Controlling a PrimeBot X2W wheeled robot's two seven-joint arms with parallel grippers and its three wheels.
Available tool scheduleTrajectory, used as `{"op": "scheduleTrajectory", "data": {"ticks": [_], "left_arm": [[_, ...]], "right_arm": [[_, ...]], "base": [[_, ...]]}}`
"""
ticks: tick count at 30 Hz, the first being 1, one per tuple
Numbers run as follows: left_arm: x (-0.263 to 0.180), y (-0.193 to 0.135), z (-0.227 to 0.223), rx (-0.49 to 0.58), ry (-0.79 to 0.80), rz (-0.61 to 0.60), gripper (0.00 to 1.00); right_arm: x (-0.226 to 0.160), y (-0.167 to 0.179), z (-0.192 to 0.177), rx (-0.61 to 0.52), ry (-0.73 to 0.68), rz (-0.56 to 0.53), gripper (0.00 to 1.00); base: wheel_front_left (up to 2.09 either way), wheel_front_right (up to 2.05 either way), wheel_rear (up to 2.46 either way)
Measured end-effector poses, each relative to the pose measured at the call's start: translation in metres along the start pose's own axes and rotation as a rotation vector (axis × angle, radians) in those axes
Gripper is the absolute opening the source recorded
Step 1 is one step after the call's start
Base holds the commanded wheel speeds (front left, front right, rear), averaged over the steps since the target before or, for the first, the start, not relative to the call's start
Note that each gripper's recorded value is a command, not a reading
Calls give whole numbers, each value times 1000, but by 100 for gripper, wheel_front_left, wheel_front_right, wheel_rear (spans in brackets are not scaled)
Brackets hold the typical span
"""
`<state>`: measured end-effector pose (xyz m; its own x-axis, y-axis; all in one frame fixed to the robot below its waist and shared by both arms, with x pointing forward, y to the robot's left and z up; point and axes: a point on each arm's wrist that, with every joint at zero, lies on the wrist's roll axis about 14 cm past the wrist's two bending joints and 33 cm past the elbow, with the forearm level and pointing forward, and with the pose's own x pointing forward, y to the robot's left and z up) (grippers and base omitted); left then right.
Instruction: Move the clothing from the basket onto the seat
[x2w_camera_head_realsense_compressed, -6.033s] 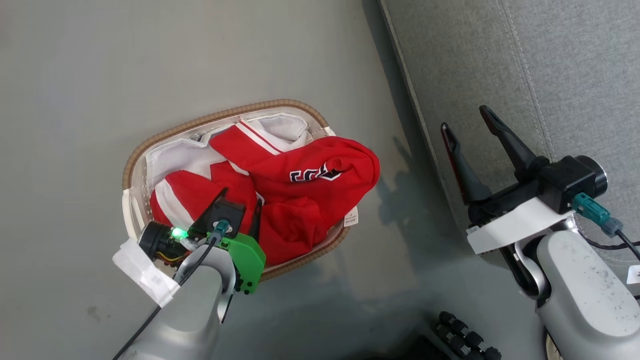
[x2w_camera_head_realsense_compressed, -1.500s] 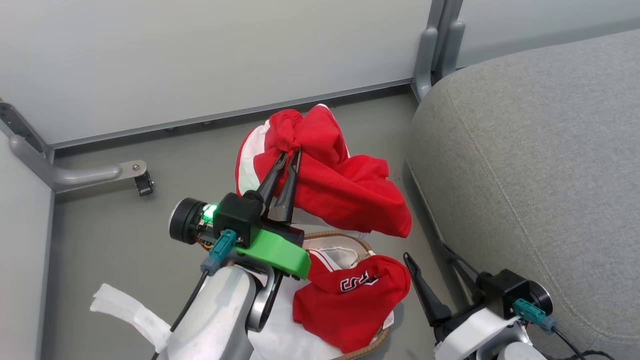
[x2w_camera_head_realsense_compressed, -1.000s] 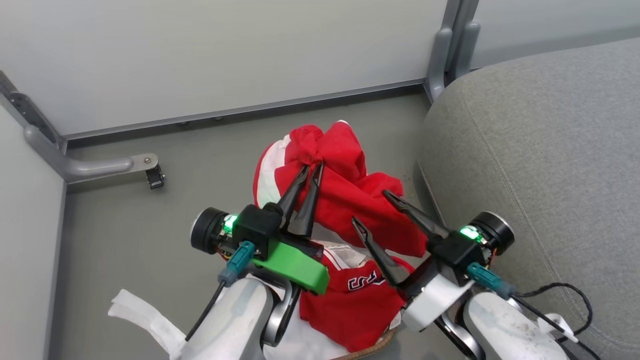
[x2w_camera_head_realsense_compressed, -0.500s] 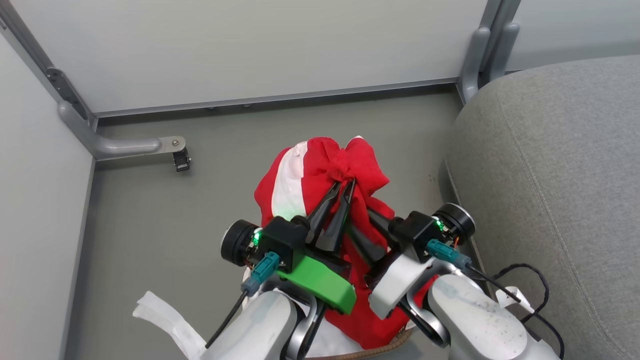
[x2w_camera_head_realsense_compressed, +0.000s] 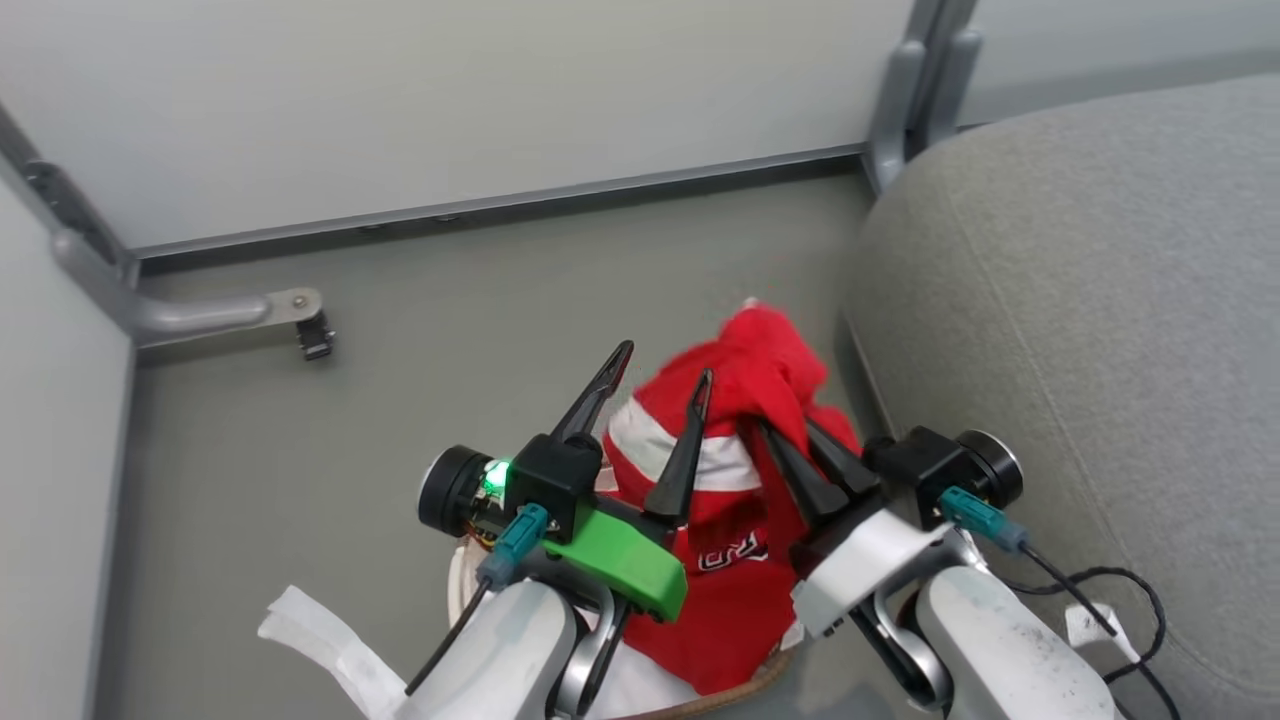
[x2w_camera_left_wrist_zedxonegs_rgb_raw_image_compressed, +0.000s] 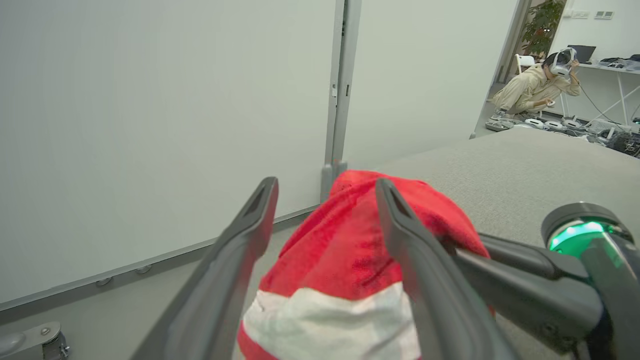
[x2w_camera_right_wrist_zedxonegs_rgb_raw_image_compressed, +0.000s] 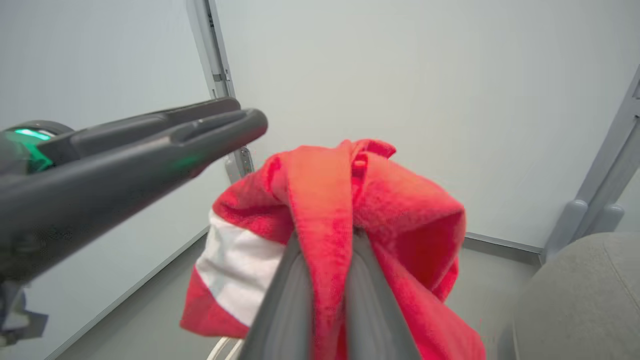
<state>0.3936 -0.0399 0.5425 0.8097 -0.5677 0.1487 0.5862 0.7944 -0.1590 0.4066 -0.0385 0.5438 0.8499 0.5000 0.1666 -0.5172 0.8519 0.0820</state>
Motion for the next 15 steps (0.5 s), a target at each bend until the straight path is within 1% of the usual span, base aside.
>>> {"op": "scheduleTrajectory", "data": {"ticks": [4, 10, 15], "left_arm": [[9, -11, -9, 7, 17, -48, 100], [23, -44, -26, 6, 46, -178, 100], [33, -71, -40, -21, 73, -271, 100]], "right_arm": [[-18, -27, 1, 1, 1, -95, 0], [-49, -67, 14, -16, -24, -241, 0], [-84, -99, 17, -27, -19, -377, 0]], "base": [[0, 0, 0], [0, 0, 0], [0, 0, 0]]}}
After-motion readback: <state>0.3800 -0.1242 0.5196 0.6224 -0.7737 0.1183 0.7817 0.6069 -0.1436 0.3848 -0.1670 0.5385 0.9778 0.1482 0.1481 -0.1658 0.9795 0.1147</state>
